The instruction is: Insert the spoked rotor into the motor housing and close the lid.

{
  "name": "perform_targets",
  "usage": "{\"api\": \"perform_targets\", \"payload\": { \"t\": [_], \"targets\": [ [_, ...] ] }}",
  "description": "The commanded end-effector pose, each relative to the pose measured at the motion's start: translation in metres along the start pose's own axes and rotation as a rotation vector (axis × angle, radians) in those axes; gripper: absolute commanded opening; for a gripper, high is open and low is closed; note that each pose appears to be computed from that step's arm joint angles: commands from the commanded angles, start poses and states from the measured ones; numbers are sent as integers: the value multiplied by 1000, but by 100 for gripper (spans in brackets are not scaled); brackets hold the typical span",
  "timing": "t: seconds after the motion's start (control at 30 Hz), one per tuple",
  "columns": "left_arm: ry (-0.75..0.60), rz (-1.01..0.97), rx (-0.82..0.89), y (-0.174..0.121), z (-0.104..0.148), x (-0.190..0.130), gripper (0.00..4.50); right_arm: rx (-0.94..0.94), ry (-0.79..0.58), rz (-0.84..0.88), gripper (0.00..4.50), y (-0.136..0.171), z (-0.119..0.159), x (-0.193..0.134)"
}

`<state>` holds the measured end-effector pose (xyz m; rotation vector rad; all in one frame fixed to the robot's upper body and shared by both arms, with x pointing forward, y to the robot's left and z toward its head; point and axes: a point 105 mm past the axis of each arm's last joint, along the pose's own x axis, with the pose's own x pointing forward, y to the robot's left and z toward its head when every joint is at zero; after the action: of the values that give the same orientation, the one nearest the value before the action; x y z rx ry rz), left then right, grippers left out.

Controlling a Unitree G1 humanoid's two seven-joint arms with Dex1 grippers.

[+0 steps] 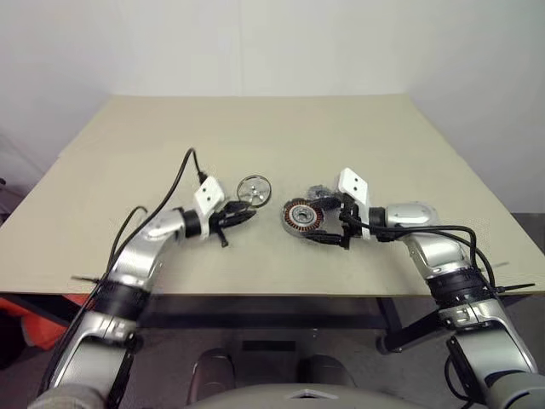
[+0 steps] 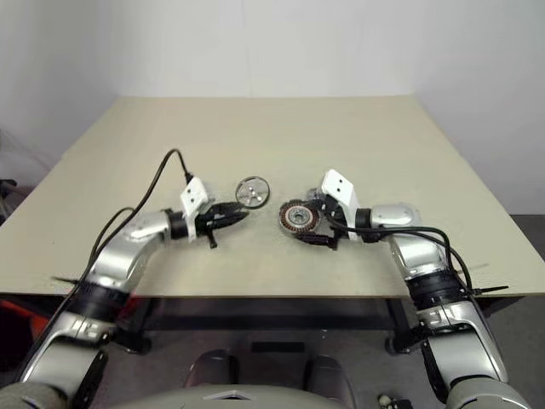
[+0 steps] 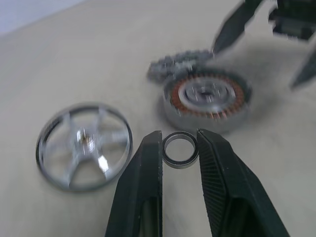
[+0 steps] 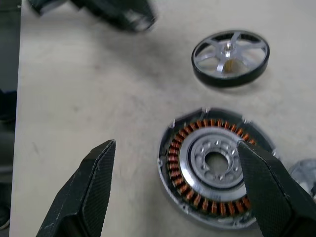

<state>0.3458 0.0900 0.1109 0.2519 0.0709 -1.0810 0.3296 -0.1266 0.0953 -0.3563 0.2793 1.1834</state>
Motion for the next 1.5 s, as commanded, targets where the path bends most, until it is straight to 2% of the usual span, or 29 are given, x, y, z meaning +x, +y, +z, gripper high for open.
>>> {"api": "perform_targets", "payload": {
  "t": [0.03, 0.23, 0.53, 0.83, 1.5],
  "targets": [
    [-16, -87, 59, 2, 15, 22, 66, -78, -6, -16, 443, -2, 12, -7],
    [-6, -208, 68, -4, 18, 54, 66, -106, 34, -57, 443, -4, 6, -16],
    [16, -315, 42, -14, 16, 81, 66, -112, 59, -109, 443, 0, 0, -27],
    [63, -331, 55, -17, 8, 92, 66, -104, 71, -150, 443, 4, -4, -34],
    [66, -313, 52, -21, 16, 111, 66, -96, 69, -184, 443, 4, -5, -34]
  ]
}}
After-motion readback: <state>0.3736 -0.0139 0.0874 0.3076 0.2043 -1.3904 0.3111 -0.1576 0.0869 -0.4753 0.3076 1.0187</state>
